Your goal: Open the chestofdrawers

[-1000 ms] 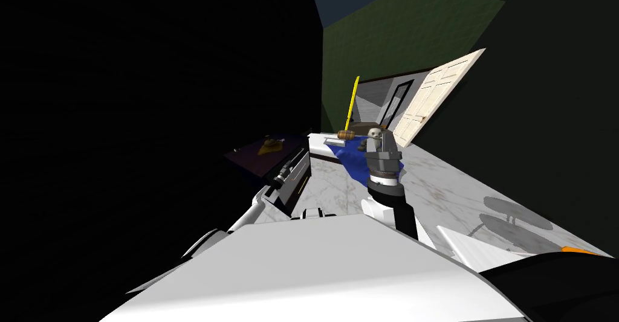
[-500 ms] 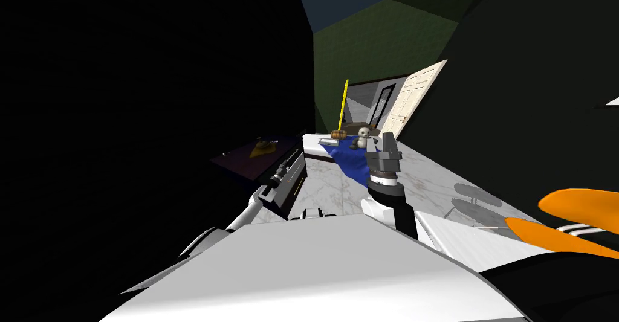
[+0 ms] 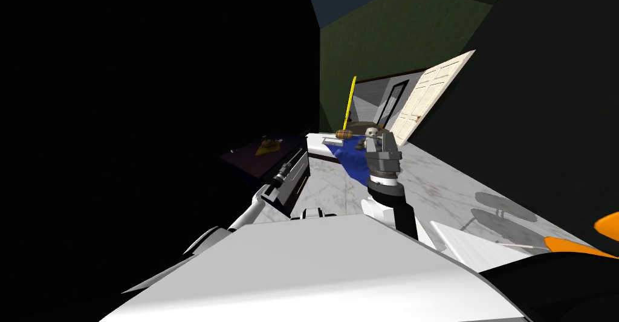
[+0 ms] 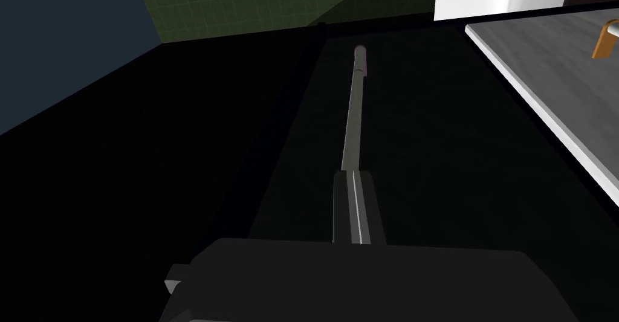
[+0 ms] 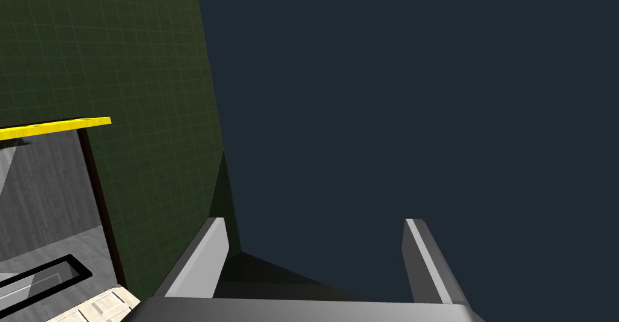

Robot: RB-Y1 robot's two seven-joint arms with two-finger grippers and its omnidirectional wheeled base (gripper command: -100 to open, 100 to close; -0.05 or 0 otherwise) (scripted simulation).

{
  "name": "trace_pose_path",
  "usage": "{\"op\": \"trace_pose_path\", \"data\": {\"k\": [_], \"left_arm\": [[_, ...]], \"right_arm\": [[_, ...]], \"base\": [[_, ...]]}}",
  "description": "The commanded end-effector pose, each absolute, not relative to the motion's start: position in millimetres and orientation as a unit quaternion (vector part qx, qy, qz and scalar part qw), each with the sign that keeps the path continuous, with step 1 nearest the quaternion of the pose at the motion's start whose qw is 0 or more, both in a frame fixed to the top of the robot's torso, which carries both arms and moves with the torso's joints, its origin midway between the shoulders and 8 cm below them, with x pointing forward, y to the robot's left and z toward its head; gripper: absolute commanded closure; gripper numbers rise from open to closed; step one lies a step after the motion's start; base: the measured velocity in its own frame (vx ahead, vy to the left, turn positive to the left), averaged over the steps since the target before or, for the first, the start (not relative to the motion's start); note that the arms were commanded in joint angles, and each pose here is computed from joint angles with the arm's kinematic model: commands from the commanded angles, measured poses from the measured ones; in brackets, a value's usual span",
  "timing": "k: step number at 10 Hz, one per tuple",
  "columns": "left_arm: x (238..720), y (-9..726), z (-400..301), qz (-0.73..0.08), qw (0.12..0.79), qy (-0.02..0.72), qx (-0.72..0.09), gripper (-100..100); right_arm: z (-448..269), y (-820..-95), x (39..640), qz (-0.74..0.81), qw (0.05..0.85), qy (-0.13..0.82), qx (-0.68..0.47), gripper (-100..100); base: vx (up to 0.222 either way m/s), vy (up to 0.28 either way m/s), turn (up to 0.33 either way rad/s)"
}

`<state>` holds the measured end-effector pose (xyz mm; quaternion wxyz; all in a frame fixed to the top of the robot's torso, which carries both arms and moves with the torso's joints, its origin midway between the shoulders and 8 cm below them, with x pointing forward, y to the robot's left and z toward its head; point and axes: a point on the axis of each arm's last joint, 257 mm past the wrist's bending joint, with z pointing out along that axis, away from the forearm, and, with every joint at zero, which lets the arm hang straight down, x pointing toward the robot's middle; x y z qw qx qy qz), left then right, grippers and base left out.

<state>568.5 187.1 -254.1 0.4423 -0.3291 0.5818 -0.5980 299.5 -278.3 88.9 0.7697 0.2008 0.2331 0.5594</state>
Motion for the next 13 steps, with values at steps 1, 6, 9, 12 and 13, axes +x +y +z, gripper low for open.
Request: {"op": "trace_pose_path", "data": {"k": [1,6,9,12,13], "left_arm": [[579.2,197.9,-247.7,-0.590,0.444,0.585,-0.336,-100],[582.4,197.0,-244.0,-0.588,0.444,0.586,-0.338,100],[585.2,192.6,-241.5,-0.588,0.444,0.586,-0.338,100],[585.8,189.4,-243.6,-0.586,0.443,0.587,-0.340,100],[586.9,187.0,-241.0,-0.587,0.444,0.586,-0.338,100]], "right_arm": [[88.9,-278.3,299.5,0.559,0.770,0.233,0.201,0],[88.8,-278.3,299.4,0.559,0.770,0.233,0.201,0],[88.9,-278.2,299.5,0.559,0.770,0.233,0.201,0],[88.9,-278.2,299.5,0.559,0.770,0.233,0.201,0],[88.9,-278.2,299.5,0.559,0.770,0.233,0.201,0]], "base": [[-0.066,0.012,0.012],[-0.032,-0.004,0.006],[-0.089,-0.151,0.003],[-0.084,-0.122,-0.009],[-0.093,-0.168,0.021]]}}
